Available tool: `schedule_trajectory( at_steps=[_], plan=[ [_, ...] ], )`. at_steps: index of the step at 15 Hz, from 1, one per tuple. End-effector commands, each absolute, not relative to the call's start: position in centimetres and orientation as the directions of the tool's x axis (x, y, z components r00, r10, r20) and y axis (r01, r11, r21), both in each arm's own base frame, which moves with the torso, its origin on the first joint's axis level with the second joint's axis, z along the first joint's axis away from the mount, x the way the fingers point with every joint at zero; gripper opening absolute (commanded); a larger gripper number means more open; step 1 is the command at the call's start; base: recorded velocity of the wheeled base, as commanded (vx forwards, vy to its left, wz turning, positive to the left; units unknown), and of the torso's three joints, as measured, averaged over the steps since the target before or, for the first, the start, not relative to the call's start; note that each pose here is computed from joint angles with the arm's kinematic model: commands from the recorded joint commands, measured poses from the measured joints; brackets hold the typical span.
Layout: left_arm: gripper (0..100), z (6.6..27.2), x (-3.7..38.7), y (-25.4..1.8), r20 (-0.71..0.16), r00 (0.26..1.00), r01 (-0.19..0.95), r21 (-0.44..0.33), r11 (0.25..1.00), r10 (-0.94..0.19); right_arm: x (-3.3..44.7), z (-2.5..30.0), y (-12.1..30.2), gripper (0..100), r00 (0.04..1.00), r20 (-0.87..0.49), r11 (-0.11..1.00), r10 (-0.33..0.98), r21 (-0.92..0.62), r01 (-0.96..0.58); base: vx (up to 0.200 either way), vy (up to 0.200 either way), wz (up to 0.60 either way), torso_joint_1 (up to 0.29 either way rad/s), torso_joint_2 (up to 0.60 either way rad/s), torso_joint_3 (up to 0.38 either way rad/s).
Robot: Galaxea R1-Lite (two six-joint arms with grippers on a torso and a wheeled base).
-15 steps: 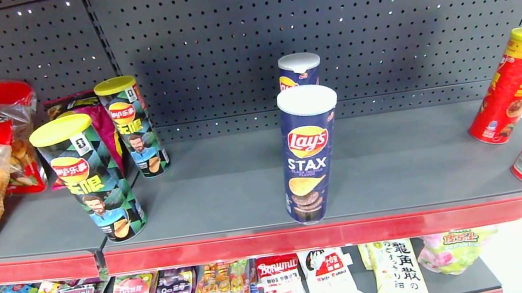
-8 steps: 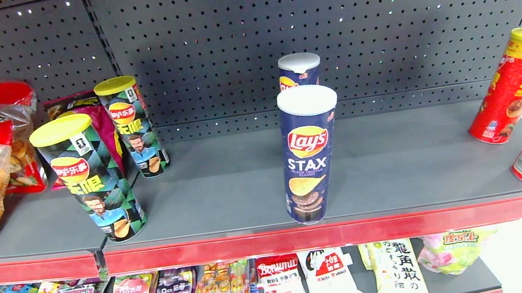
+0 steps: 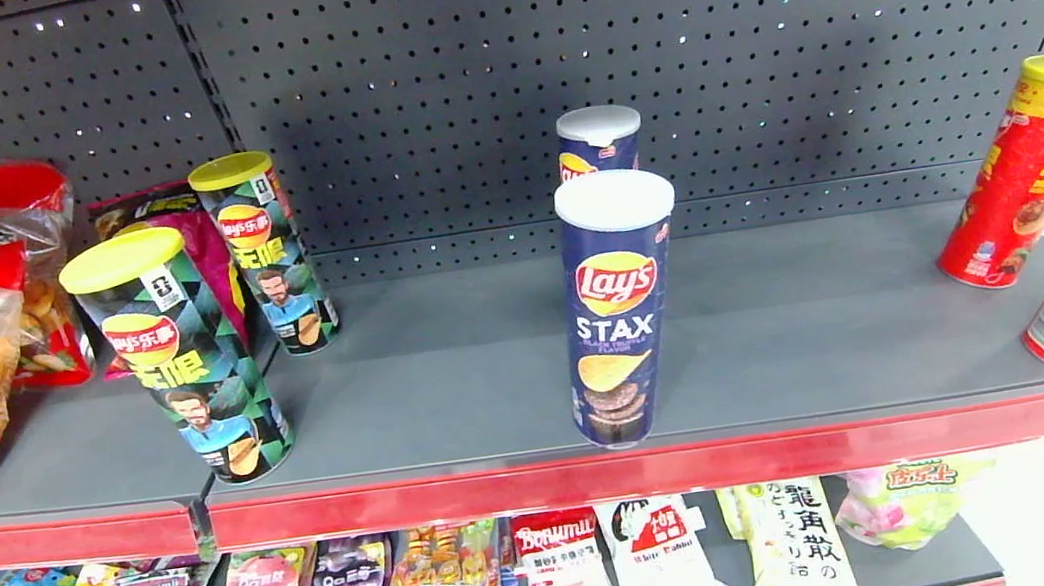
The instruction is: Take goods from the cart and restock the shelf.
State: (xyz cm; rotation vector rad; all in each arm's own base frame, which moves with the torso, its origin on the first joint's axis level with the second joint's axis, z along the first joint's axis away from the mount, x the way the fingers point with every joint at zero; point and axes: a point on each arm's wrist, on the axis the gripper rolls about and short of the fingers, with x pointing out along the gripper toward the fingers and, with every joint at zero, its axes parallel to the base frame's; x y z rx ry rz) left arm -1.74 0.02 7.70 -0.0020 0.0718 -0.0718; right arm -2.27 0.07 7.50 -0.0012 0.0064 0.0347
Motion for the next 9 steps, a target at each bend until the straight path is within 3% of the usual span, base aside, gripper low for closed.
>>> schedule_trajectory(
  at_steps=[1, 9],
  plan=[
    [100, 7.74, -1.73, 0.02, -0.072, 0.995, 0.072, -0.008, 0.997, -0.072, -2.27, 7.50, 0.07, 100, 0.999, -0.006, 0.999, 0.035, -0.001, -0.035, 0.000, 0.000, 0.00, 0.000, 0.00, 0.000],
    [100, 7.71, -1.72, 0.04, -0.072, 0.996, 0.061, 0.000, 0.998, -0.061, -2.27, 7.55, 0.01, 100, 1.000, -0.006, 1.000, 0.006, -0.006, -0.006, 0.000, 0.000, 0.00, 0.000, 0.00, 0.000]
  ],
)
